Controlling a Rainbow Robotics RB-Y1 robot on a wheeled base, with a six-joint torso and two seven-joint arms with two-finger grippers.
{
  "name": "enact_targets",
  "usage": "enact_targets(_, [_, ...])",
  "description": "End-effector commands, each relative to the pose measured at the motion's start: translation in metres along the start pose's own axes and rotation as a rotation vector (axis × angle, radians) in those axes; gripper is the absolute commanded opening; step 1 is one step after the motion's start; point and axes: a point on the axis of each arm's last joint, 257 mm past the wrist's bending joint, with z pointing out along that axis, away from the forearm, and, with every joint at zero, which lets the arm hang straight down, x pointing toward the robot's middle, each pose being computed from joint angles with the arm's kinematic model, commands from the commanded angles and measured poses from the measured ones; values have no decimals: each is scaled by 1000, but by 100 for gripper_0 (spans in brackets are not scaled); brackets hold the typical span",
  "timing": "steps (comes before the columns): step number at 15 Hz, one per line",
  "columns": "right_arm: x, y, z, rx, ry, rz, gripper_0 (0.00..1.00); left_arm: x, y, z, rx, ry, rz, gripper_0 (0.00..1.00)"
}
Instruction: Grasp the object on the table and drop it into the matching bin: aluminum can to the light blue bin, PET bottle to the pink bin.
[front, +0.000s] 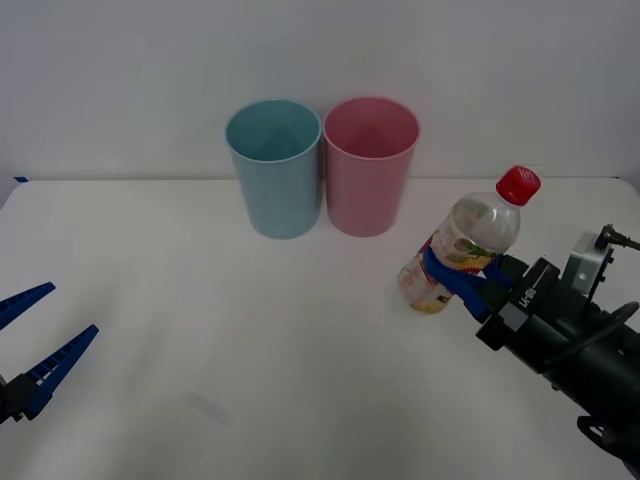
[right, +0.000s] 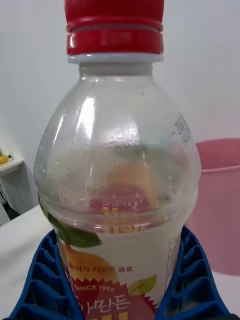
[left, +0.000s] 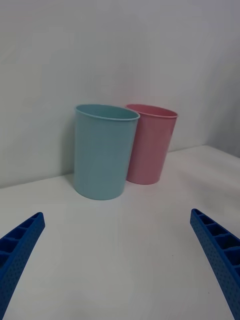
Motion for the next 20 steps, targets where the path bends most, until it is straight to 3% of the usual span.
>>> enact_targets(1, [-22, -2, 22, -31, -22, 31, 0, 0, 0, 0, 0, 0, 0, 100])
enact_targets(3, [-40, -9, 39, -29, -34, 17, 0, 0, 0, 0, 0, 0, 0, 100])
enact_targets(7, [-70, -20, 76, -6, -46, -83, 0, 0, 0, 0, 0, 0, 0, 100])
enact_targets(10, [-85, -33, 104, -25, -42, -141, 0, 0, 0, 0, 0, 0, 0, 100])
enact_targets(14, [-90, -58, 153, -35, -12, -175, 0, 0, 0, 0, 0, 0, 0, 100])
enact_targets(17, [-89, -84, 184, -2, 6, -209, 0, 0, 0, 0, 0, 0, 0, 100])
enact_targets(20, [-88, -102, 211, 8, 28, -210, 0, 0, 0, 0, 0, 0, 0, 100])
